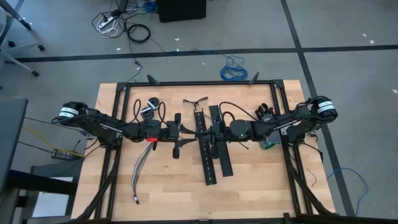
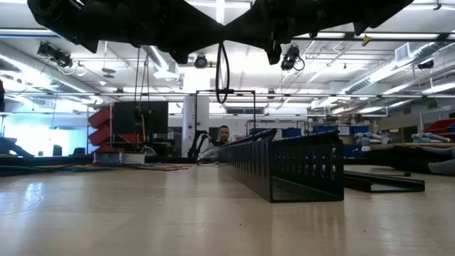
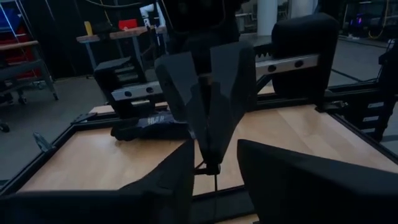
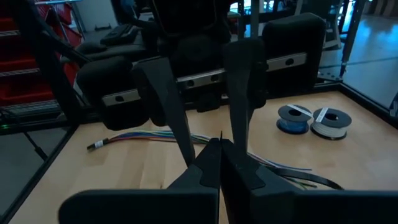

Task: Ziptie cables
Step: Wrap the black zip tie on the cable

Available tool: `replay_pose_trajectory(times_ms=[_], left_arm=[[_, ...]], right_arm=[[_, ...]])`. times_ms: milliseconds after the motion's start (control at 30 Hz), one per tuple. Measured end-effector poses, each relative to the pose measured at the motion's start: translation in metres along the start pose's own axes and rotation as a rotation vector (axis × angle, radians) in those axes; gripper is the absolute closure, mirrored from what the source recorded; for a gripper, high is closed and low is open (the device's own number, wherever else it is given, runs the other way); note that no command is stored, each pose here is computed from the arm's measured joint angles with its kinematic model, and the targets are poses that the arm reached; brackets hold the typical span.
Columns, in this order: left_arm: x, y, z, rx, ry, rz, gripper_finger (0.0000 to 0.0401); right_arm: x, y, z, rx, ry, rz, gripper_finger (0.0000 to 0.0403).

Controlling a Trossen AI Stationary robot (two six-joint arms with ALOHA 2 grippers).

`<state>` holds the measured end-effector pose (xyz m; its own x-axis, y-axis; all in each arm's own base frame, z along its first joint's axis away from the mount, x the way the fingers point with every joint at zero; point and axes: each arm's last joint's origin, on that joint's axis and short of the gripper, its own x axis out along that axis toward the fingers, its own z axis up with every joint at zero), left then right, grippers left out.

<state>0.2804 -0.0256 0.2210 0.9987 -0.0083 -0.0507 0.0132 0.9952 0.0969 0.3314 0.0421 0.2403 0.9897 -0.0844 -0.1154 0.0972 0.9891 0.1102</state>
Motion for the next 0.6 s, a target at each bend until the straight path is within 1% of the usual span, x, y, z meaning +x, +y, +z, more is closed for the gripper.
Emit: replay_pose_trajectory(times_ms=[267, 600], left_arm=[[0.0, 0.0, 0.0, 0.0, 0.0, -0.005, 0.0324], [-0.0001, 0.0, 0.0003, -0.001, -0.002, -0.006, 0.035]], right_arm=[[0.0001, 0.0001, 0.0005, 0.001, -0.006, 0.001, 0.0403], [0.0, 0.0006, 0.0025, 0.004, -0.026, 0.005, 0.0403]])
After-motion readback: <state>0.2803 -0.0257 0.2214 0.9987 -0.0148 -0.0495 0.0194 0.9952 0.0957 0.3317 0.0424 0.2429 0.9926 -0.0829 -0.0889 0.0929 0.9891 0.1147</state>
